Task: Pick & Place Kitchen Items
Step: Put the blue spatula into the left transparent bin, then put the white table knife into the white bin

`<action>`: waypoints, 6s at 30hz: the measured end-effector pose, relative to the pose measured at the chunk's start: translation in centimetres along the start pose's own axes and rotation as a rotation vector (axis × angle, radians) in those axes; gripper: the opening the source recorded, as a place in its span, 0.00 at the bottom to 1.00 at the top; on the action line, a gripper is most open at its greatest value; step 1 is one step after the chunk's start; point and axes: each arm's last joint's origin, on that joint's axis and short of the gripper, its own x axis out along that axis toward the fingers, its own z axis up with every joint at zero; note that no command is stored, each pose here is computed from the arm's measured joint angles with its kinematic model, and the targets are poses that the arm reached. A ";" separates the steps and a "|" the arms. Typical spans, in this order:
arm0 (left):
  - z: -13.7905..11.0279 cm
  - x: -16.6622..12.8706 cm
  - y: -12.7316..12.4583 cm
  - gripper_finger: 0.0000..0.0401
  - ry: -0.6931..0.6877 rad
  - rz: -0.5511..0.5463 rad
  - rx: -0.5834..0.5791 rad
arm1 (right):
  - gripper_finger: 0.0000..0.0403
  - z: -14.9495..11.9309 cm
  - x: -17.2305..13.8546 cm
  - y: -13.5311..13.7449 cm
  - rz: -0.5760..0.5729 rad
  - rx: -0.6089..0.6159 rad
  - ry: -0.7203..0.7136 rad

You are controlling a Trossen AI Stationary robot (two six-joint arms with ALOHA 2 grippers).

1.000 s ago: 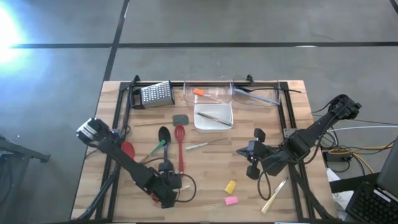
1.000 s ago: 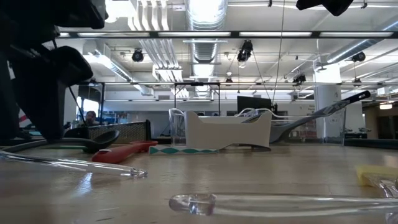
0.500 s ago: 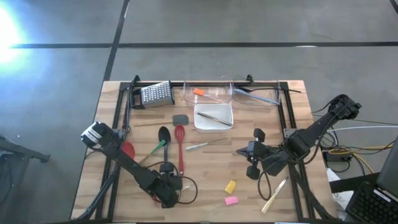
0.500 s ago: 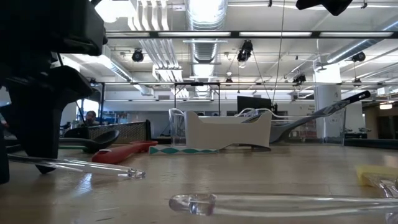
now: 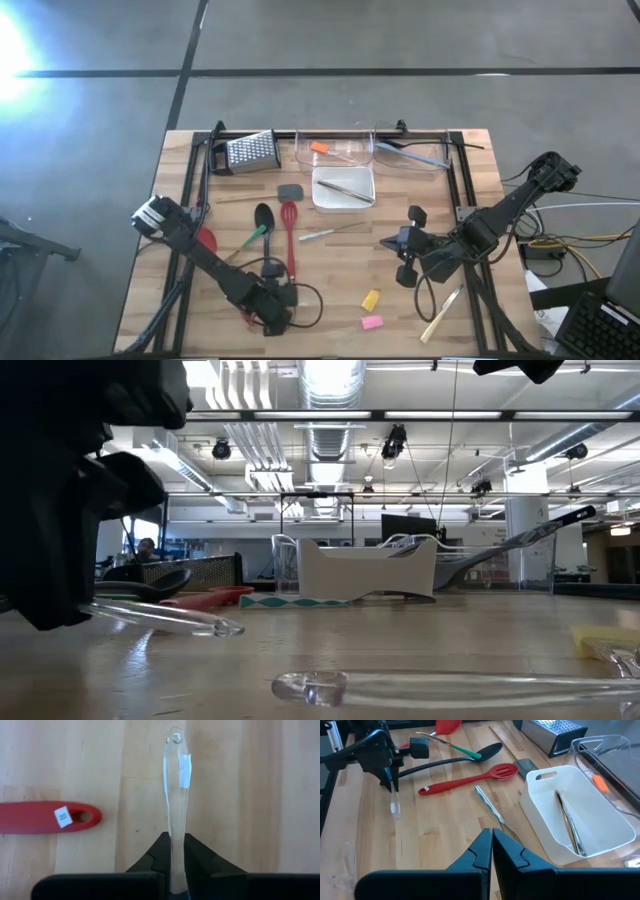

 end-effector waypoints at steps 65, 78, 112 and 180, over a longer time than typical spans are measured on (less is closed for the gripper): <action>16.2 -4.2 45.2 0.08 -0.357 0.306 0.444 | 0.02 0.3 -0.1 0.0 -0.009 -0.004 -0.039; 15.2 -2.1 46.7 0.08 -0.303 0.246 0.418 | 0.02 0.5 -0.1 -0.2 -0.064 0.000 -0.078; 18.0 -1.8 48.7 0.08 -0.168 0.161 0.427 | 0.02 0.6 0.1 -0.4 -0.084 0.008 -0.085; 10.6 -33.1 17.6 0.33 -0.564 0.377 0.336 | 0.02 4.6 -2.4 -0.2 -0.042 -0.107 -0.165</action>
